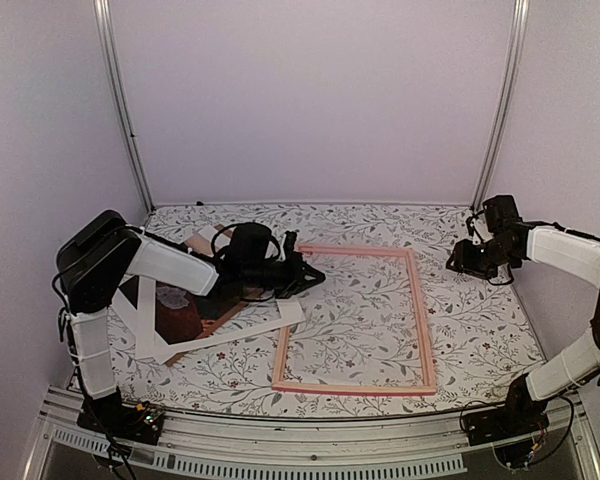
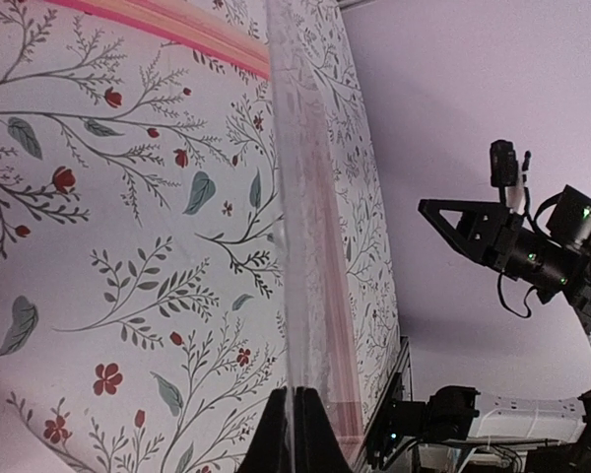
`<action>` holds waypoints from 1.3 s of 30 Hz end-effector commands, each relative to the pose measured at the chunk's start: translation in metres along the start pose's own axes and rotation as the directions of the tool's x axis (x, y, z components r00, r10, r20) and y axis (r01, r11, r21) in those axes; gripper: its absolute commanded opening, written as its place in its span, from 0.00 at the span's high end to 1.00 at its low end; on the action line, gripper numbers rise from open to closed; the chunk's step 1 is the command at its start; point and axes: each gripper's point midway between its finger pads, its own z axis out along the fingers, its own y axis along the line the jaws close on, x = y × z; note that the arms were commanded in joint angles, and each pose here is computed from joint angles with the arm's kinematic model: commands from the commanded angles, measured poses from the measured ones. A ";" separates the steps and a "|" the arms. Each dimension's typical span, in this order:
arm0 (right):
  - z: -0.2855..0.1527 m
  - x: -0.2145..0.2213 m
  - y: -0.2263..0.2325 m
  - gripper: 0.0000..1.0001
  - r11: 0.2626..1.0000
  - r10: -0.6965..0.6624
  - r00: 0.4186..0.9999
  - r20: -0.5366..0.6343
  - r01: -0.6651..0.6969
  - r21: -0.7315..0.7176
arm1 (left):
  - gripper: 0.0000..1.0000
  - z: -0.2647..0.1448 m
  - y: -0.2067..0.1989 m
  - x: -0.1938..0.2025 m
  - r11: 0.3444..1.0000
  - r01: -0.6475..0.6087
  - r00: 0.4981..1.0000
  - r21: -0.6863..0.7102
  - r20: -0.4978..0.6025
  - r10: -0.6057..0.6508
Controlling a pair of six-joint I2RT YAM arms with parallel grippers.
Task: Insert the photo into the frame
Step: Place the glass panel in the frame body.
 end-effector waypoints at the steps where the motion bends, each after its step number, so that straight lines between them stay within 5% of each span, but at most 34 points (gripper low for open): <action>1: 0.008 0.007 0.008 0.45 0.999 -0.036 0.999 -0.026 0.036 -0.017 | 1.00 0.001 0.003 -0.001 1.000 -0.030 0.999 0.004 -0.041 0.030; 17: 0.022 0.022 0.041 0.39 0.988 -0.126 0.991 -0.042 0.122 -0.090 | 1.00 -0.016 0.017 -0.010 0.998 -0.028 0.999 -0.060 0.034 0.030; 27: 0.030 0.028 0.046 0.24 0.987 -0.127 0.990 -0.057 0.121 -0.102 | 1.00 -0.020 0.020 -0.013 0.998 -0.008 0.997 -0.061 0.070 0.012; 39: 0.037 0.033 0.046 0.23 0.988 -0.128 0.989 -0.079 0.119 -0.101 | 1.00 -0.018 0.022 -0.014 0.998 0.000 0.997 -0.061 0.082 0.005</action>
